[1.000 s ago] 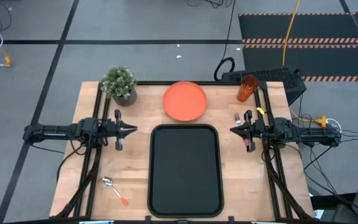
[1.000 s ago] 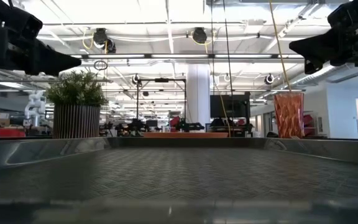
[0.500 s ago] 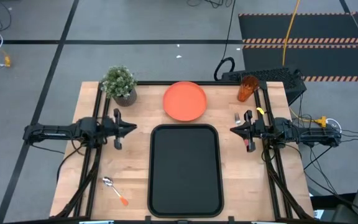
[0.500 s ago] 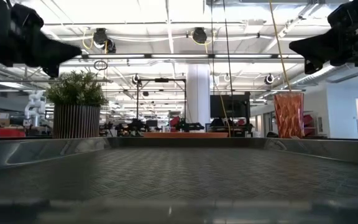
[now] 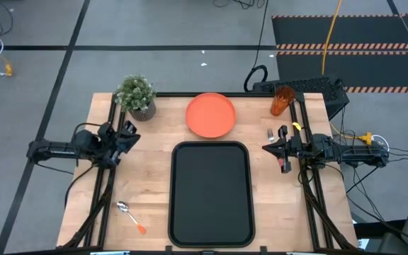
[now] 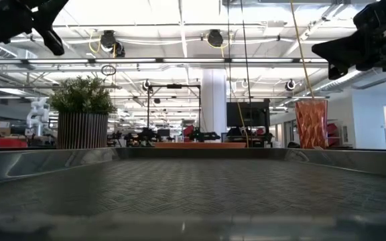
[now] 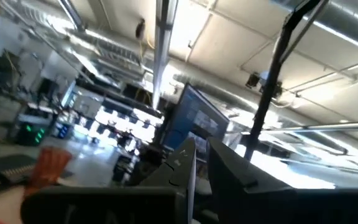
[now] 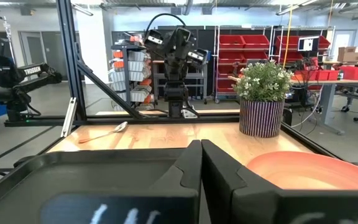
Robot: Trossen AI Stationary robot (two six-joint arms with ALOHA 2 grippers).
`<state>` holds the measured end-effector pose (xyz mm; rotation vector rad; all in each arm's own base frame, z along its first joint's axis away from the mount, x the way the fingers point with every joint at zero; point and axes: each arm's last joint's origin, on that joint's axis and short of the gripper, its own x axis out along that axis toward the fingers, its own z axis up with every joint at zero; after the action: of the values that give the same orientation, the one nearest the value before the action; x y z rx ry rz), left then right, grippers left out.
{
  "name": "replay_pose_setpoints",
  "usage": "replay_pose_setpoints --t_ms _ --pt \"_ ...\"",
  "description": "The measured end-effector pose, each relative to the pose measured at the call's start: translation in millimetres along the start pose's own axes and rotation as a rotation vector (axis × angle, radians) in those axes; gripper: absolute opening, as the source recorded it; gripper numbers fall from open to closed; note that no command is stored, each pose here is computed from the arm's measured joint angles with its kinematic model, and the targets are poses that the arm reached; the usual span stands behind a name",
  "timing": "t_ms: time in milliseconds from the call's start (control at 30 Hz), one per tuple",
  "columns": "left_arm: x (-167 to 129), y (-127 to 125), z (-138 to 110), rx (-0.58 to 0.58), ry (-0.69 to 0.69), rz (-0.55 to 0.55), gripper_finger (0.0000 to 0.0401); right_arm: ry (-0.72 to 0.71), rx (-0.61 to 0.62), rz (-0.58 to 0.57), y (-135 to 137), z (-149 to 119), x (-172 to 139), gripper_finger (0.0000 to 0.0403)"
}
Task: Pick and place plate/cup/fork/spoon on tray
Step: Put the orange plate on the black tray
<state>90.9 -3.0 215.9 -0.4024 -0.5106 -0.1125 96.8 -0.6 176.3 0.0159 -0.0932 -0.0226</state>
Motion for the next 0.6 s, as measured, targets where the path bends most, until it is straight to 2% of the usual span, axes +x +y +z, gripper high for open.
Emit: replay_pose_setpoints --t_ms 167,333,500,600 --pt "4.9 -5.2 -0.8 -0.026 -0.013 -0.055 0.0042 0.000 0.001 0.000 0.0 -0.1 0.0 0.0000" --pt "19.3 -13.5 0.7 0.005 -0.014 -0.107 0.0042 -0.018 0.081 -0.009 -0.3 1.7 0.0 0.0000" --pt "61.4 -29.3 4.5 0.038 0.103 -0.127 0.0042 -0.096 0.154 -0.017 -0.6 9.0 -0.4 0.0000" --pt "93.7 -38.0 -2.8 0.071 0.227 -0.119 0.0042 -0.103 0.182 -0.015 -0.6 9.7 -0.5 0.0000"
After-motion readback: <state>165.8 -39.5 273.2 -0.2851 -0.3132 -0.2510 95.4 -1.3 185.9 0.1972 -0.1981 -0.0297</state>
